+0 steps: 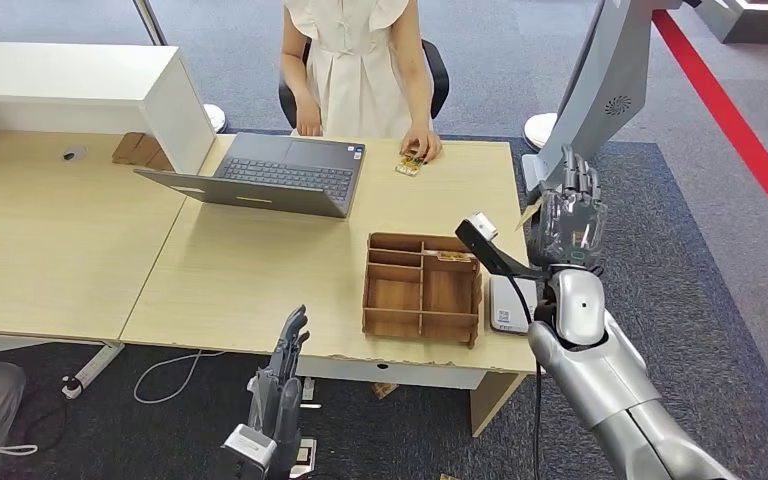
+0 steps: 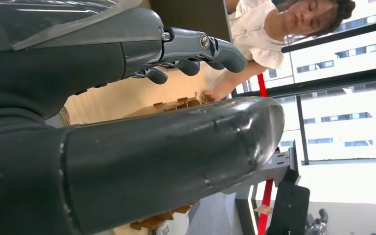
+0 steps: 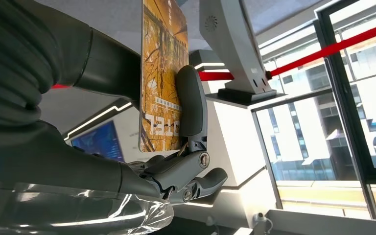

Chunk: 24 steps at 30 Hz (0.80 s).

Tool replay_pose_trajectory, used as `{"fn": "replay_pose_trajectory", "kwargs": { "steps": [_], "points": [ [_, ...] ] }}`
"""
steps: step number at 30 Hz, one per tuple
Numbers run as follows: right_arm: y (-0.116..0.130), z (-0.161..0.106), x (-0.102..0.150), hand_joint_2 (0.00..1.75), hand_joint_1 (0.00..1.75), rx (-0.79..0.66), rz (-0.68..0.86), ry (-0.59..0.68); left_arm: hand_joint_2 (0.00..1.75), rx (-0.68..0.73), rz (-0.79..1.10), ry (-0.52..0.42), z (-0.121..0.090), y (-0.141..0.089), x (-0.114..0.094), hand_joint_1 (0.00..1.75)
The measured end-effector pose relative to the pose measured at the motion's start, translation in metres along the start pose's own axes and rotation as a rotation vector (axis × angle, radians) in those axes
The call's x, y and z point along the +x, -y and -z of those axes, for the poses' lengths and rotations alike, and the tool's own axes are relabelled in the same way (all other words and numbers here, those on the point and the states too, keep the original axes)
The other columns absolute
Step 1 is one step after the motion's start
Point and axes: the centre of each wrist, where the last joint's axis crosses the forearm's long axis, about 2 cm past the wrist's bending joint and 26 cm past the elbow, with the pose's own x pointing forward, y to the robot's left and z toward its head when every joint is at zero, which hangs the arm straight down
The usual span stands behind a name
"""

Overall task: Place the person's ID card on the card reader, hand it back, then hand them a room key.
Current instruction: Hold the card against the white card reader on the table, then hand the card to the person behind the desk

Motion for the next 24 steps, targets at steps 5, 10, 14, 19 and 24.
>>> {"fn": "replay_pose_trajectory", "kwargs": {
  "steps": [5,10,14,19,24],
  "points": [
    [0.014,0.026,0.008,1.75,1.75,0.021,-0.025,0.059,0.0,-0.024,-0.036,0.017,0.007,0.004,0.0,0.0],
    [0.026,0.053,0.02,1.75,1.75,0.069,-0.041,0.109,0.0,-0.079,-0.062,0.037,0.012,0.009,0.0,0.0],
    [0.032,0.068,0.028,1.75,1.75,0.085,-0.032,0.131,0.0,-0.121,-0.073,0.044,0.015,0.012,0.0,0.0],
    [0.037,0.086,0.037,1.75,1.75,0.139,-0.045,0.155,0.0,-0.182,-0.085,0.05,0.016,0.015,-0.001,0.0],
    [0.044,0.11,0.049,1.75,1.75,0.164,-0.089,0.183,0.0,-0.222,-0.088,0.052,0.017,0.018,-0.002,0.0]
  ]
}}
